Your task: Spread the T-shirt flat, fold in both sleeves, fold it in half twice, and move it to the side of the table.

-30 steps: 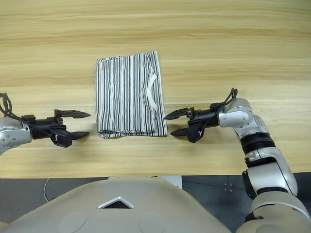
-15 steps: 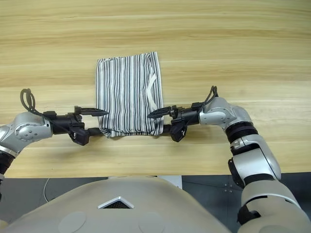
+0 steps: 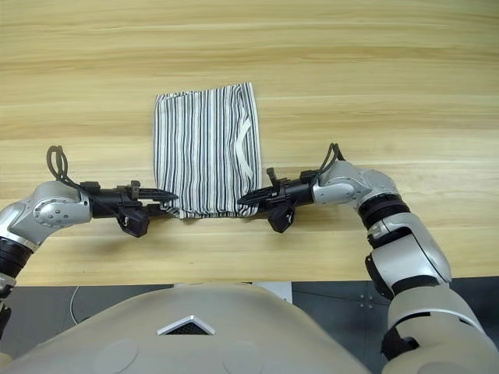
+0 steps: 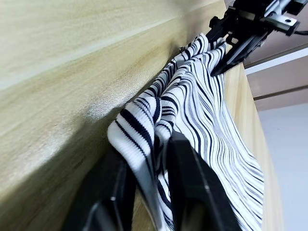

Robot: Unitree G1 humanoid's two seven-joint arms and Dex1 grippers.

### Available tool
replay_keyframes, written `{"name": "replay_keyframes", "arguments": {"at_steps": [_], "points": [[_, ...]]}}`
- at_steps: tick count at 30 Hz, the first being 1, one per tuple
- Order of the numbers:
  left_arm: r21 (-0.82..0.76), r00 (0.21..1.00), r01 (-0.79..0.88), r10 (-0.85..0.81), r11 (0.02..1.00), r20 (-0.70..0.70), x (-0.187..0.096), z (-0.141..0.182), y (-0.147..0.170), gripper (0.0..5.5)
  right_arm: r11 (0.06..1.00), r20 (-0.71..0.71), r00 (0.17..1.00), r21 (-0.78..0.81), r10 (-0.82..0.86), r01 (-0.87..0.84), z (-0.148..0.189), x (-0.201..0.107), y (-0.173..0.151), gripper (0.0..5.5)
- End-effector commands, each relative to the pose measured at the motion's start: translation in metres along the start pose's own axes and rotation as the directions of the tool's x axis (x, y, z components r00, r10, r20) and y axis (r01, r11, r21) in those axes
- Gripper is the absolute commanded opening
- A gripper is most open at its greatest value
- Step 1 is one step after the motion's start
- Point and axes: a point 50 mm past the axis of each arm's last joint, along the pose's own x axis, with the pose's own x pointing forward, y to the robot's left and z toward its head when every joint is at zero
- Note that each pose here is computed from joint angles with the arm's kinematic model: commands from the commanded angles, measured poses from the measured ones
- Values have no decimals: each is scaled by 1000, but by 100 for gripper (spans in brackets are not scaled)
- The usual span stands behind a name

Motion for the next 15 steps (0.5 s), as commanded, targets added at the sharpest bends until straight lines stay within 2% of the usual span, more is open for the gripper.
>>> {"name": "replay_keyframes", "arguments": {"at_steps": [1,4,8,15], "points": [[-78,994,52,-44,996,104,-5,20,7,69,980,37,999,200,-2,-5,11,-8,-9,16],[-153,983,99,-73,983,168,-11,33,16,26,935,118,993,351,4,-45,26,-16,-23,10],[-288,966,186,-121,939,228,-20,48,24,23,858,218,976,499,10,-120,44,-27,-36,10],[-370,961,220,-136,903,240,-29,58,29,23,783,282,959,598,-6,-171,58,-36,-45,10]]}}
